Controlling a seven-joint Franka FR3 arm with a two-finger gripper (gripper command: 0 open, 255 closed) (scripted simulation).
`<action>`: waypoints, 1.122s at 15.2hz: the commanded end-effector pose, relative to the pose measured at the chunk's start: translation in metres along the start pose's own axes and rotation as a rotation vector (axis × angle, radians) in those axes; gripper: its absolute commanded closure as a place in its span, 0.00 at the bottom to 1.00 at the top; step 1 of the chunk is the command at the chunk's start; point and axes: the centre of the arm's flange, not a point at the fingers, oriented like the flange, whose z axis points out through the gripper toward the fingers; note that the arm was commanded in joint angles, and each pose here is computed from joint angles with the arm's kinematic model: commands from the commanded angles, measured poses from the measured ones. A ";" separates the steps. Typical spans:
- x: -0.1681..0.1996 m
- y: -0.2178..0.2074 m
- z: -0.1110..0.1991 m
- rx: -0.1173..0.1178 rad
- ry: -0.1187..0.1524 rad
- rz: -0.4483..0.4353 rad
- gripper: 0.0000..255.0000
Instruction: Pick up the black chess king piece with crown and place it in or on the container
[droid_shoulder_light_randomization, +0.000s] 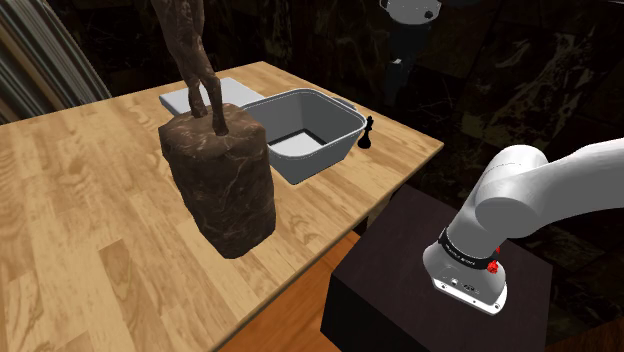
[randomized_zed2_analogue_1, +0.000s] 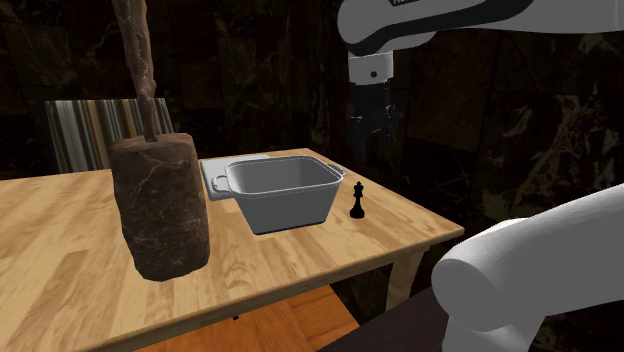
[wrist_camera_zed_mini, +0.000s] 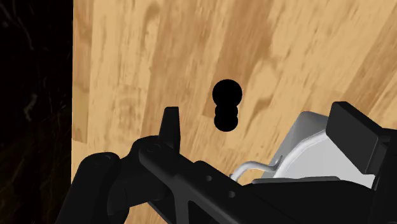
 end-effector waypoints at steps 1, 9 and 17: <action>0.000 0.000 0.000 0.000 0.000 0.000 0.00; 0.062 0.032 0.071 0.155 -0.028 -0.039 0.00; 0.061 0.026 0.105 0.155 -0.028 -0.039 0.00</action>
